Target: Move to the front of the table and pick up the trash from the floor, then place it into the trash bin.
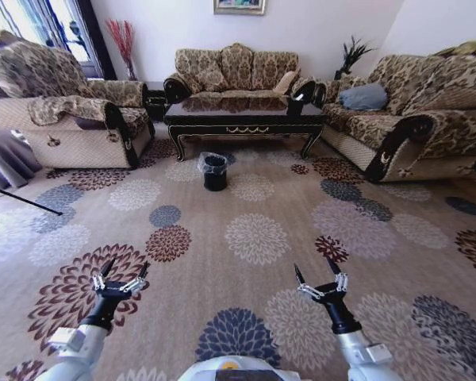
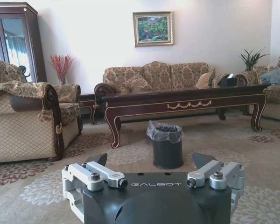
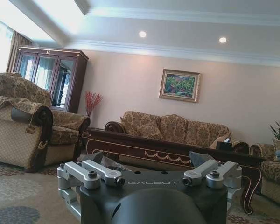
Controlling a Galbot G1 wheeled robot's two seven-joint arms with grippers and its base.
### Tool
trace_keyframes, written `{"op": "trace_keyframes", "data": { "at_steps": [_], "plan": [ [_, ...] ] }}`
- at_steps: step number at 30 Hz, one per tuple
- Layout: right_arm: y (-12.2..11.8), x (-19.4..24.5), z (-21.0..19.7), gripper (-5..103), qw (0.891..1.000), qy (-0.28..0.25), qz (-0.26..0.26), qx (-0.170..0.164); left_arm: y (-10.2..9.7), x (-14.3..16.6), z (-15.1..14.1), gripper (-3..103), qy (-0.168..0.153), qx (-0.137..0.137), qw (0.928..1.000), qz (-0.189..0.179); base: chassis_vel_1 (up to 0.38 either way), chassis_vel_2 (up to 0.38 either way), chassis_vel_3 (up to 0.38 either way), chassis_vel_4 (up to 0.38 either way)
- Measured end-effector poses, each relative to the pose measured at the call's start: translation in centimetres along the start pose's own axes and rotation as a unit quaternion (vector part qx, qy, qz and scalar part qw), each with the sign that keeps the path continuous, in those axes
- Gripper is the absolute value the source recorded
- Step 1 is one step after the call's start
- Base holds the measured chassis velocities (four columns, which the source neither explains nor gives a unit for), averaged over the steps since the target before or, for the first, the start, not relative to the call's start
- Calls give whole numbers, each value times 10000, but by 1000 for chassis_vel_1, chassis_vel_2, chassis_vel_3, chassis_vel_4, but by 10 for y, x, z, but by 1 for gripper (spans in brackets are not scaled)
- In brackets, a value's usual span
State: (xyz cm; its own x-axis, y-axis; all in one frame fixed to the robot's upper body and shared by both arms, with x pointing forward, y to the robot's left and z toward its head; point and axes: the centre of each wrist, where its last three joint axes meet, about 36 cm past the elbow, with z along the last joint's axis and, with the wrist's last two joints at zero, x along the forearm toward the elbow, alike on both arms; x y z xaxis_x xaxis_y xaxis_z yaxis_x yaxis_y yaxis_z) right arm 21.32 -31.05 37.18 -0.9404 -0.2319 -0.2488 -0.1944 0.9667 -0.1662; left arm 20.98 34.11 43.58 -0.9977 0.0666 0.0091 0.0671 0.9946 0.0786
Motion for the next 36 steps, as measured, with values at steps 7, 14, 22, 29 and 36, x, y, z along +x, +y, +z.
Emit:
{"op": "trace_keyframes", "data": {
  "at_steps": [7, 14, 22, 29, 36],
  "plan": [
    [0, 0, 0, 100, 10000, 0, 0, 0, 0, 0, 0, 100, 0, 0, 10000, 0, 0, 0, 0, 0],
    [0, 0, 0, 100, 10000, 0, 0, 0, 0, 0, 0, 100, 0, 0, 10000, 0, 0, 0, 0, 0],
    [0, 0, 0, 100, 10000, 0, 0, 0, 0, 0, 0, 100, 0, 0, 10000, 0, 0, 0, 0, 0],
    [0, 0, 0, 100, 10000, 0, 0, 0, 0, 0, 0, 100, 0, 0, 10000, 0, 12, 18, -14, -14],
    [0, 0, 0, 100, 10000, 0, 0, 0, 0, 0, 0, 100, 0, 0, 10000, 0, 47, 47, -36, -47]
  ]
}}
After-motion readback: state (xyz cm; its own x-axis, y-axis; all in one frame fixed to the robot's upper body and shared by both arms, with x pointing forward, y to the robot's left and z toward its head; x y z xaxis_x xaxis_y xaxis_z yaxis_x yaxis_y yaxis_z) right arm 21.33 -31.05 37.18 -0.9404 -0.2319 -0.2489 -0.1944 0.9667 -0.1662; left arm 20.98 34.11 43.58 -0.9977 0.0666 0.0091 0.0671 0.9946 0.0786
